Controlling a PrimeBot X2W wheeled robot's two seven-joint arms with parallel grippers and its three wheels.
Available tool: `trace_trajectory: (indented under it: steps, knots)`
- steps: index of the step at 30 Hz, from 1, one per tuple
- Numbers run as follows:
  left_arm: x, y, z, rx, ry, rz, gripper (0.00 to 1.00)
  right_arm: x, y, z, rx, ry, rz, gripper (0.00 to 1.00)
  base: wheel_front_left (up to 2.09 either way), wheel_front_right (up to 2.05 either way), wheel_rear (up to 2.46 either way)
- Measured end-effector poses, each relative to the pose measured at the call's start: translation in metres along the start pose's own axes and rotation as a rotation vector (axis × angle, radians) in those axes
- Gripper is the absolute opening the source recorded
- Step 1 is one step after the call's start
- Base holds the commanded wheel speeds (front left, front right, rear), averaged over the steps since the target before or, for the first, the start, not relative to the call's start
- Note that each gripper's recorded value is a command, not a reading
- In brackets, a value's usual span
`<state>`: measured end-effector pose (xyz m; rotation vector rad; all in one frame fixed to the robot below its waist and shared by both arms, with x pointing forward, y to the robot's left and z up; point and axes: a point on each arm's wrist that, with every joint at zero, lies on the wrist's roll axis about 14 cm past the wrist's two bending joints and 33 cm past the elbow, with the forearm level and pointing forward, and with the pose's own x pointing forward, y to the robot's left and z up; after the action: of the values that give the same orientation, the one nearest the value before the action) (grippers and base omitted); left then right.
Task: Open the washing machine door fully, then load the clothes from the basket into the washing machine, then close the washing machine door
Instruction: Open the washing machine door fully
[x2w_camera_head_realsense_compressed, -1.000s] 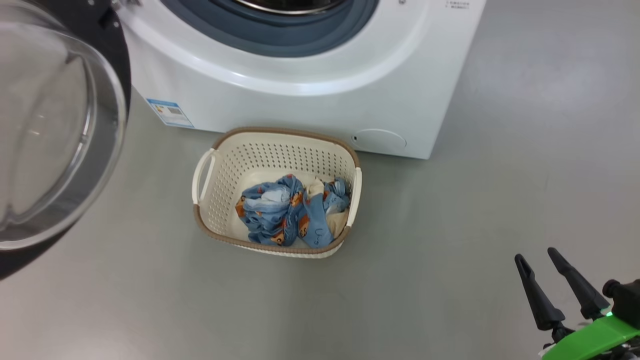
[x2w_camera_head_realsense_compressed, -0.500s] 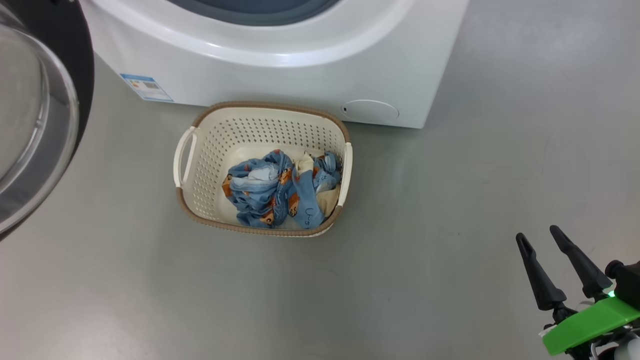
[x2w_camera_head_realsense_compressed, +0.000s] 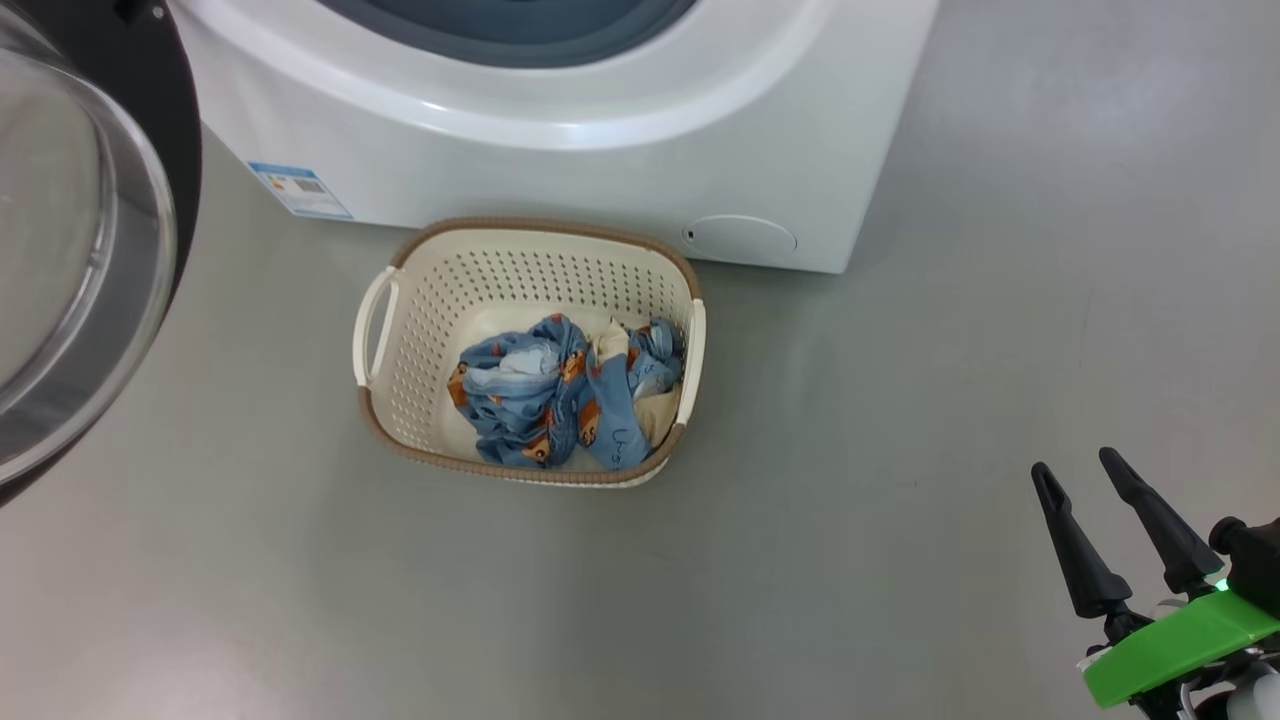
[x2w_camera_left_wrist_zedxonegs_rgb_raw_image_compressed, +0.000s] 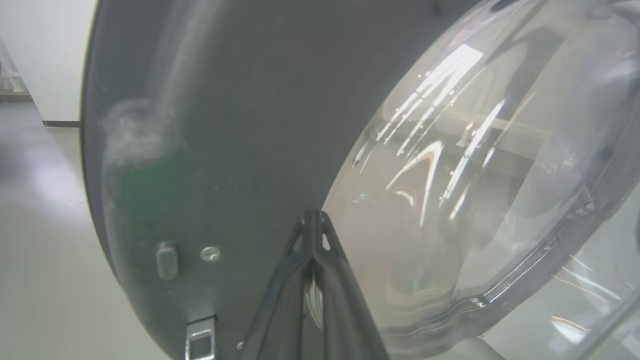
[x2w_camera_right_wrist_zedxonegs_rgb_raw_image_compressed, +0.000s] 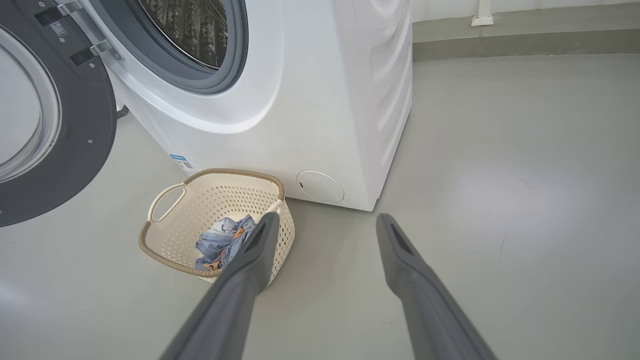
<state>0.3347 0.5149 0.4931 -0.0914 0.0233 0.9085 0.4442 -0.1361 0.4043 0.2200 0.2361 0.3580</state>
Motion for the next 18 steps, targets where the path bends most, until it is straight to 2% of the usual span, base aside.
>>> trace_trajectory:
  steps: [3,4,6,9,10,11,12,13,18]
  knots:
    - [-0.011,-0.002,-0.003,-0.030,-0.002,-0.008,0.00,-0.002,0.003,0.007,-0.006,-0.015,0.006,1.00,0.00,0.00,0.00]
    - [-0.015,-0.002,-0.005,-0.042,0.000,-0.014,0.03,-0.003,0.005,0.008,-0.008,-0.019,0.008,1.00,0.00,0.00,0.00]
    - [-0.025,-0.003,-0.009,-0.058,0.000,-0.027,0.30,-0.004,0.008,0.014,-0.012,-0.032,0.013,1.00,0.00,0.00,0.00]
    - [-0.039,-0.002,-0.012,-0.083,-0.001,-0.044,0.46,-0.007,0.011,0.021,-0.019,-0.049,0.019,1.00,0.00,0.00,0.00]
    - [-0.044,-0.001,-0.013,-0.088,-0.003,-0.048,0.59,-0.008,0.012,0.023,-0.022,-0.054,0.021,1.00,0.00,0.00,0.00]
    - [-0.048,-0.001,-0.013,-0.098,-0.006,-0.051,0.78,-0.009,0.013,0.025,-0.024,-0.056,0.023,1.00,0.00,0.00,0.00]
    - [-0.053,-0.002,-0.014,-0.104,-0.005,-0.059,0.92,-0.011,0.014,0.025,-0.026,-0.058,0.025,1.00,0.00,0.00,0.00]
    - [-0.057,-0.004,-0.016,-0.106,-0.003,-0.070,1.00,-0.012,0.015,0.026,-0.028,-0.058,0.026,1.00,0.00,0.00,0.00]
    - [-0.080,-0.010,-0.022,-0.127,0.001,-0.112,1.00,-0.016,0.020,0.037,-0.039,-0.083,0.035,1.00,0.00,0.00,0.00]
